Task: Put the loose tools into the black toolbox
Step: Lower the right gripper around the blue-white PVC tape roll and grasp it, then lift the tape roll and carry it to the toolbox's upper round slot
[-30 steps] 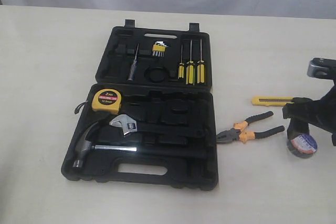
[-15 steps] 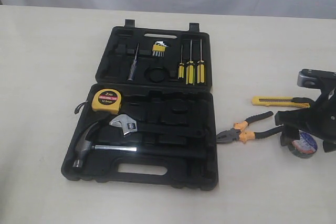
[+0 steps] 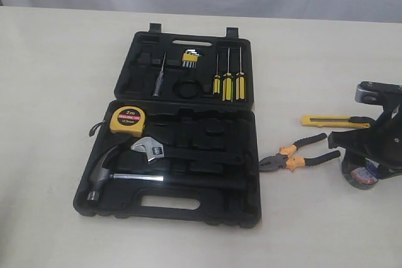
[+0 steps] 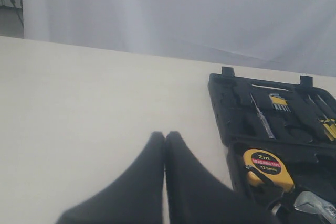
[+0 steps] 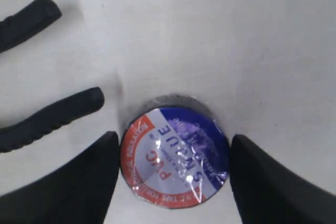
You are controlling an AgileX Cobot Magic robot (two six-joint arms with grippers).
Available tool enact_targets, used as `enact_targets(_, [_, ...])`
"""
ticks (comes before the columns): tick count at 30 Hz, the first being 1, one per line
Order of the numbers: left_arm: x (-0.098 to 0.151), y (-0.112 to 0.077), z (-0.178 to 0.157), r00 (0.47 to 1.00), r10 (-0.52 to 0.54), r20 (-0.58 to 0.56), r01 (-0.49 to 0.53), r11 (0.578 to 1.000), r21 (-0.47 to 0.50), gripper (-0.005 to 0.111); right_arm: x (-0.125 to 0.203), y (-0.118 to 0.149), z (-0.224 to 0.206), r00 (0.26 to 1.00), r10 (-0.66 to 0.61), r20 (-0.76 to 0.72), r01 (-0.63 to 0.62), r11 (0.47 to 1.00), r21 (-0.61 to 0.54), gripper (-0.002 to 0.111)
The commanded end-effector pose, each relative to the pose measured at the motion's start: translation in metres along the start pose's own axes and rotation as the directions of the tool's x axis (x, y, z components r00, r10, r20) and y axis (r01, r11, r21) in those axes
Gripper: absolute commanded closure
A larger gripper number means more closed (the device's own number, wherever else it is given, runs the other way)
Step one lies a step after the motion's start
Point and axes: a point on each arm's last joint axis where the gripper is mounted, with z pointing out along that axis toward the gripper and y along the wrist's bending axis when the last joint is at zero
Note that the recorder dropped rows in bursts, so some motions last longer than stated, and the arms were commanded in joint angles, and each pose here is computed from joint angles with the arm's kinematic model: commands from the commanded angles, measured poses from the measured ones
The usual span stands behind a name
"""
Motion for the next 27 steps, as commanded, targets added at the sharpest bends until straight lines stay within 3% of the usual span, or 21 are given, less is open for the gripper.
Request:
enact_targets(1, [-0.001,0.0,0.0,1.0,0.005,0.0,-0.005,1.0,0.005,0.107,0.001,-0.002,0.001,1.0,0.002,-0.012,-0.002,1.0,0.005,0.073])
enact_targets(11, [-0.001,0.0,0.0,1.0,0.005,0.0,-0.005,1.0,0.005,0.107,-0.011,0.003,-0.04,0.993,0.01,-0.12,-0.011,1.0,-0.007,0.073])
enact_targets(16, [-0.001,0.0,0.0,1.0,0.005,0.0,-0.005,1.0,0.005,0.107,-0.019,0.01,-0.084,0.999,-0.006,-0.045,0.005,0.999,-0.034,0.073])
enact_targets(21, [-0.001,0.0,0.0,1.0,0.005,0.0,-0.005,1.0,0.005,0.107,-0.025,0.044,-0.132,0.989,-0.085,0.122,0.099,0.988,-0.115,0.073])
enact_targets(27, [-0.001,0.0,0.0,1.0,0.005,0.0,-0.005,1.0,0.005,0.107,-0.033,0.122,-0.173,0.936,-0.258,0.238,0.303,0.937,-0.177,0.073])
